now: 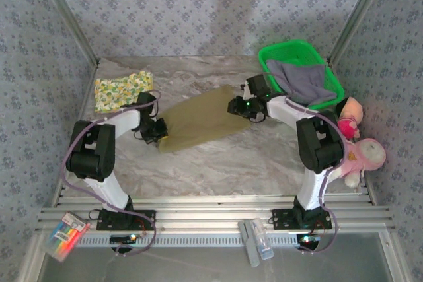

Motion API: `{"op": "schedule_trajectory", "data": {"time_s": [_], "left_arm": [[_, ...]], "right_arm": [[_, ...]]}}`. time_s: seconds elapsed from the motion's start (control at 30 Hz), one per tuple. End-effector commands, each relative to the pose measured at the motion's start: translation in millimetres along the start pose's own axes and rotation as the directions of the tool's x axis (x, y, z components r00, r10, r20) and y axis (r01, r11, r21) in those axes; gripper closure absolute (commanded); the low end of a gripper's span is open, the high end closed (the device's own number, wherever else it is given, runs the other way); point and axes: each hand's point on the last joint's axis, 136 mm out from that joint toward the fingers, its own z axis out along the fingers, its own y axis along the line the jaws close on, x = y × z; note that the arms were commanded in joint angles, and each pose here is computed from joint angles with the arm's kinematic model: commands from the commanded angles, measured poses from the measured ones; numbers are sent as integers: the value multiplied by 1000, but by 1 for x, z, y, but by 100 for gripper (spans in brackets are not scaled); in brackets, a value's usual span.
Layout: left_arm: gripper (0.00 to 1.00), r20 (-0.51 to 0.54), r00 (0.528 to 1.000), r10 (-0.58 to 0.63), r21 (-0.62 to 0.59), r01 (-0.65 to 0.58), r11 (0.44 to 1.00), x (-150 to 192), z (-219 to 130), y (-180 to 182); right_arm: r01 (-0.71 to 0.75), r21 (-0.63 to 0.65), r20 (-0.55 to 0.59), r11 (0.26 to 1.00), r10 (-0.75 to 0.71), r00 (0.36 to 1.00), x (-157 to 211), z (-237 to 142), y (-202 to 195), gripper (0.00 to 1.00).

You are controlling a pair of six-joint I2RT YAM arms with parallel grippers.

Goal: Fold and stack the skirts

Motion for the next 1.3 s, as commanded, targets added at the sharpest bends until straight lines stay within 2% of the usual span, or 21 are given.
{"op": "schedule_trajectory", "data": {"time_s": [0.0, 0.17, 0.53, 0.83, 0.93, 1.03, 1.17, 1.27], "left_arm": [[100, -47, 998, 34, -102, -39, 994, 10, -19, 25], [100, -54, 996, 66, -144, -73, 987, 5, -42, 28], [100, -67, 991, 113, -196, -124, 973, -5, -66, 24], [100, -86, 990, 114, -284, -134, 949, -8, -87, 29], [100, -67, 988, 137, -299, -151, 942, -9, -100, 18], [100, -60, 981, 182, -380, -191, 905, -10, -108, 11], [100, -63, 975, 213, -456, -218, 863, -11, -109, -5], [100, -49, 971, 236, -460, -231, 857, -11, -104, -28]], "right_arm": [[28, 51, -59, 998, -25, 998, 6, 2, -18, 78], [50, 66, -113, 997, -42, 993, 9, 17, -27, 100], [16, -8, -195, 1000, -17, 981, 24, 41, -8, 100], [-11, 107, -319, 994, 44, 947, 71, 62, -34, 100], [-10, 141, -352, 990, 60, 934, 85, 64, -40, 100], [-15, 148, -356, 989, 67, 932, 90, 64, -39, 100], [-22, 146, -351, 989, 72, 933, 90, 66, -36, 100], [-28, 146, -351, 989, 79, 933, 91, 67, -35, 100]]}}
